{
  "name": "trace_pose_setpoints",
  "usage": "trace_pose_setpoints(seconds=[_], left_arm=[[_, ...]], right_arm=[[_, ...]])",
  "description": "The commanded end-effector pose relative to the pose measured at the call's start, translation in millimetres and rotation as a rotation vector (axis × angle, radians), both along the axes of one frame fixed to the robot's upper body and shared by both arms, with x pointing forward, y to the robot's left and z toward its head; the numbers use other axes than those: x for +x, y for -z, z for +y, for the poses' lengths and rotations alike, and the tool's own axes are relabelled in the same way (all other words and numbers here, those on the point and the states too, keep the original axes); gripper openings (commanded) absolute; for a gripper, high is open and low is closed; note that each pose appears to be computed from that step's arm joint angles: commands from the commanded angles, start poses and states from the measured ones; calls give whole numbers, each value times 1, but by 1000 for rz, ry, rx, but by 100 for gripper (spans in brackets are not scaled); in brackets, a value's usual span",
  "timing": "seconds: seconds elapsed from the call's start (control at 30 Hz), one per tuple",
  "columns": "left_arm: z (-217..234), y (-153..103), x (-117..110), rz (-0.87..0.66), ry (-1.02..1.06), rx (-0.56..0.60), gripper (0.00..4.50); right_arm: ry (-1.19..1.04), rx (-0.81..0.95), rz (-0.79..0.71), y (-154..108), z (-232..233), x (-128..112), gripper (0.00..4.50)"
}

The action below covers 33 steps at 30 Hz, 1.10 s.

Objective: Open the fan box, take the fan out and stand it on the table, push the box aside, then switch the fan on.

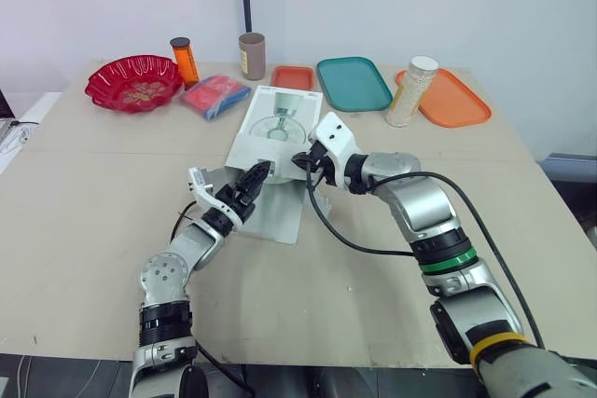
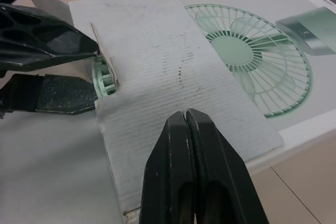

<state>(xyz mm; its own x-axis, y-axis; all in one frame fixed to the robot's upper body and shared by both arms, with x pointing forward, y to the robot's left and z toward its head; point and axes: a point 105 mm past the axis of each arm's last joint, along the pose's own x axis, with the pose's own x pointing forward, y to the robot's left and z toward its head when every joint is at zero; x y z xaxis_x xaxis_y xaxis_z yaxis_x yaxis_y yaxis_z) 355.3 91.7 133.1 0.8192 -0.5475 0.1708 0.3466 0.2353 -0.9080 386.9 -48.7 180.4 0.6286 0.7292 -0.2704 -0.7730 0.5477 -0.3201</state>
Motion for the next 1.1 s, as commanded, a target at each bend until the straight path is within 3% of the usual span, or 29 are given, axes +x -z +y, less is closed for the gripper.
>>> trace_pose_setpoints(seconds=[0.03, 0.5, 0.6, 0.97, 1.0, 1.03, 1.1], left_arm=[[-3, -4, 3, -12, 3, 34, 384], [-1, 11, 4, 43, -14, 30, 384], [-2, 11, 5, 48, -18, 30, 315], [1, 5, 7, 28, -40, -23, 315], [0, 5, 6, 28, -36, -23, 262], [0, 5, 6, 28, -33, -22, 247], [0, 5, 5, 30, -28, -19, 175]], right_arm=[[-14, -29, 19, 10, 3, -3, 0], [-12, -38, 21, 12, 1, -5, 0], [-14, -40, 20, 12, 1, -5, 0], [-16, -46, 24, 15, 2, -7, 0], [-16, -46, 24, 15, 2, -7, 0], [-16, -46, 25, 15, 2, -7, 0], [-16, -46, 24, 15, 2, -7, 0]])
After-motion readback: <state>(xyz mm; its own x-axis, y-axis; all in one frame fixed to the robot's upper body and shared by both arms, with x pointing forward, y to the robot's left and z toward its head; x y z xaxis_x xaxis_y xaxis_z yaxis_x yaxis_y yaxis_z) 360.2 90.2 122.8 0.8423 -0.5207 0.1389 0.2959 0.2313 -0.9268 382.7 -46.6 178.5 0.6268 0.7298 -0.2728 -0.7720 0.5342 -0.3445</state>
